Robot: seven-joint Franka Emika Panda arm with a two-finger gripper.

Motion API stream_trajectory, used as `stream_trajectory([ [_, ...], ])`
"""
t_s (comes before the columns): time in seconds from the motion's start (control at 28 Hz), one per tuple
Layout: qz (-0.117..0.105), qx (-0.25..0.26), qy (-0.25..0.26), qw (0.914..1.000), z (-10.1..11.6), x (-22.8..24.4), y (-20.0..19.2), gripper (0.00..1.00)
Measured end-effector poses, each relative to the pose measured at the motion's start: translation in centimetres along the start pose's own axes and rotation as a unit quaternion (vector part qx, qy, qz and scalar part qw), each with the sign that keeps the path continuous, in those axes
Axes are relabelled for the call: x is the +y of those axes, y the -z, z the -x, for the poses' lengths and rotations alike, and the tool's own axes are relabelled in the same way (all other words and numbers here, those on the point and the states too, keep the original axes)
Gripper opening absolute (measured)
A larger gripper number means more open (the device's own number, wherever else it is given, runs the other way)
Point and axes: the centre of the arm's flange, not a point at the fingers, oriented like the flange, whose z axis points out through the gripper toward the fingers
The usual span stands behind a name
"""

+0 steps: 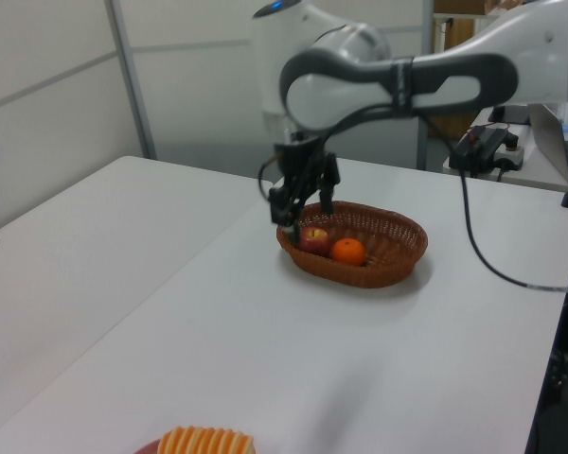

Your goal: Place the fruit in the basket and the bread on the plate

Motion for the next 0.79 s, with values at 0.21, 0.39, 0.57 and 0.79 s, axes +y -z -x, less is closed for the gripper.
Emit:
stream_trajectory([
  [0.21, -0.009, -0.001, -0.004, 0.9999, 1.4, 1.1, 0.5, 1.00],
  [0.39, -0.017, -0.017, 0.004, 0.9997, 1.8, 0.7, -0.7, 1.00],
  [0.57, -0.026, -0.026, 0.005, 0.9993, 2.0, 0.5, -1.4, 1.00],
  [0.79, -0.048, -0.027, 0.006, 0.9985, 1.9, 1.1, -1.2, 1.00],
])
